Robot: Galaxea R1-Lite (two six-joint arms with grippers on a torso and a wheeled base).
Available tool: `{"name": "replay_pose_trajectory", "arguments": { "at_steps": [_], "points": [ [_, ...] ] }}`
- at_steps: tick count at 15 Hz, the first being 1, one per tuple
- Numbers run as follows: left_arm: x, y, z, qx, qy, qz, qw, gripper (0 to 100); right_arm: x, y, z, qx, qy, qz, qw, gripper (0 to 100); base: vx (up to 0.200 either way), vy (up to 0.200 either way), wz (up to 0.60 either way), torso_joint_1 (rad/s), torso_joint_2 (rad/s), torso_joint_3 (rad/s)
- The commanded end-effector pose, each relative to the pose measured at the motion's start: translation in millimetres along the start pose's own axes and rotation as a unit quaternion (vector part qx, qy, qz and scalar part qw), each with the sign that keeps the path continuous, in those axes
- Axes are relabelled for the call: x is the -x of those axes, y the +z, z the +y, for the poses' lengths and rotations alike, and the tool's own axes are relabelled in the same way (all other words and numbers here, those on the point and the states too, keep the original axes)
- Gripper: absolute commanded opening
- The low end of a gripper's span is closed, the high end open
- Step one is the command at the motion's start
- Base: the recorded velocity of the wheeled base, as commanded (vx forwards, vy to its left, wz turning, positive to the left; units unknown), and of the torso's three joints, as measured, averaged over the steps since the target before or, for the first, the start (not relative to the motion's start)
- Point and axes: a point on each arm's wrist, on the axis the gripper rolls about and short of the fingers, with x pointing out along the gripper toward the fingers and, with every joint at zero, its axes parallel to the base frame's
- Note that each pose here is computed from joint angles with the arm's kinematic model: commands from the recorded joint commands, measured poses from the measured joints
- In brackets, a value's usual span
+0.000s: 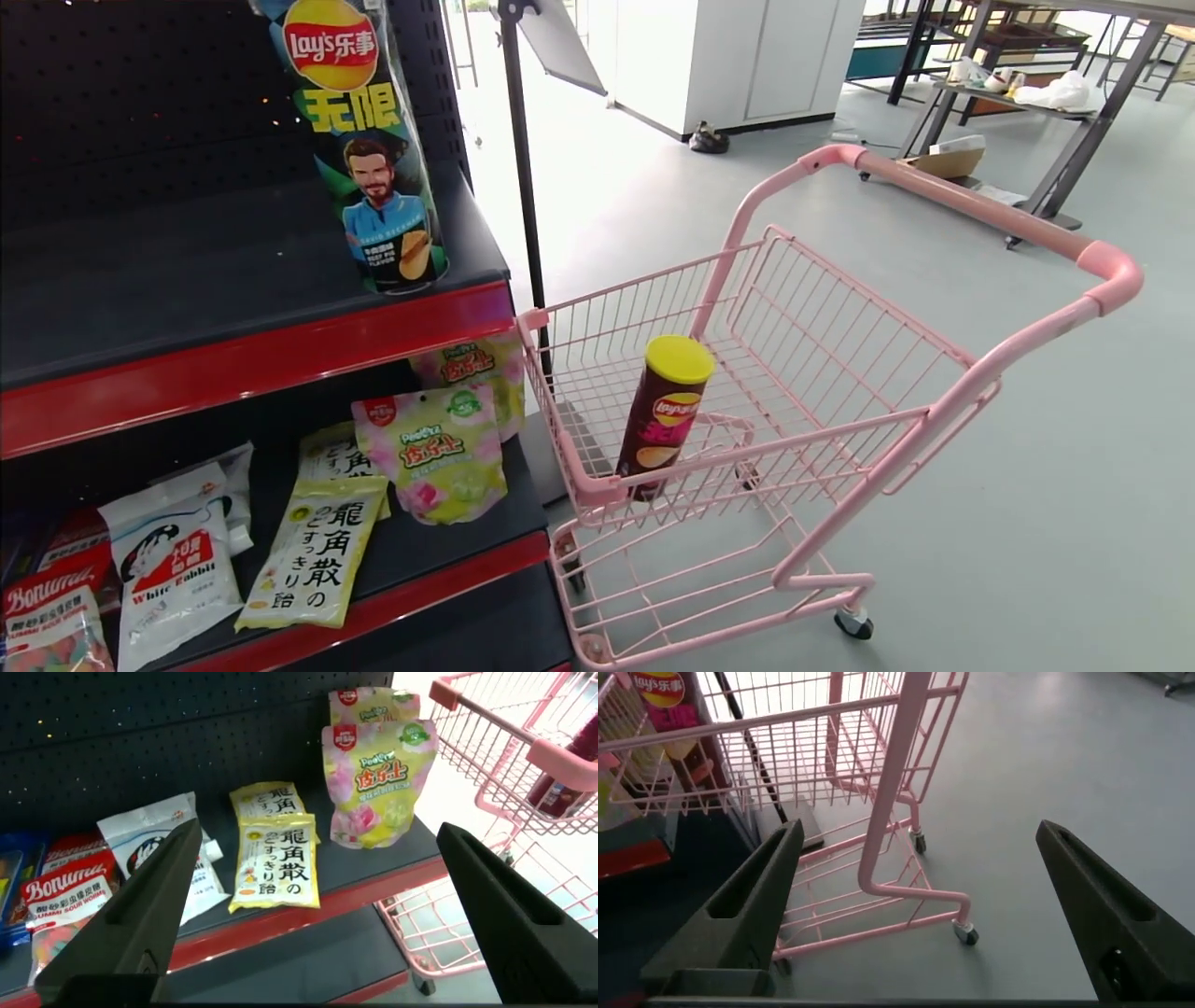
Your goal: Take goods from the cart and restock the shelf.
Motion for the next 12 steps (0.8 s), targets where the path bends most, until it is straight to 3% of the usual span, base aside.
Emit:
{"name": "replay_pose_trajectory", "arguments": {
  "at_steps": [1, 3, 4, 5, 7, 9, 11, 12],
  "points": [
    [0, 0.0, 0.0, 0.000, 0.000, 0.001, 1.0000, 100, -3, 1, 0, 0.004, 0.011, 0.020, 1.000, 100, 0.000, 0.000, 0.00, 0.000, 0.00, 0.000],
    [0, 0.2, 0.0, 0.000, 0.000, 0.000, 1.0000, 100, -2, 1, 0, 0.005, 0.005, 0.011, 1.000, 100, 0.000, 0.000, 0.00, 0.000, 0.00, 0.000],
    [0, 0.0, 0.0, 0.000, 0.000, 0.001, 1.0000, 100, 10, 41, 0, 0.004, 0.017, -0.054, 0.998, 100, 0.000, 0.000, 0.00, 0.000, 0.00, 0.000],
    [0, 0.0, 0.0, 0.000, -0.001, 0.001, 1.0000, 100, -7, 115, -1, -0.046, 0.020, -0.042, 0.998, 100, 0.000, 0.000, 0.00, 0.000, 0.00, 0.000],
    [0, 0.0, 0.0, 0.000, -0.001, 0.001, 1.0000, 100, -44, 182, 2, -0.060, 0.072, -0.027, 0.995, 100, 0.000, 0.000, 0.00, 0.000, 0.00, 0.000],
    [0, 0.0, 0.0, 0.000, 0.000, 0.001, 1.0000, 100, -92, 196, 9, -0.030, 0.123, 0.025, 0.992, 100, 0.000, 0.000, 0.00, 0.000, 0.00, 0.000],
    [0, 0.0, 0.0, 0.000, 0.000, 0.001, 1.0000, 100, -131, 185, 17, -0.027, 0.145, 0.087, 0.985, 100, 0.000, 0.000, 0.00, 0.000, 0.00, 0.000],
    [0, 0.2, 0.0, 0.000, 0.000, 0.000, 1.0000, 100, -158, 171, 28, -0.033, 0.176, 0.138, 0.974, 100, 0.000, 0.000, 0.00, 0.000, 0.00, 0.000]
  ]
}}
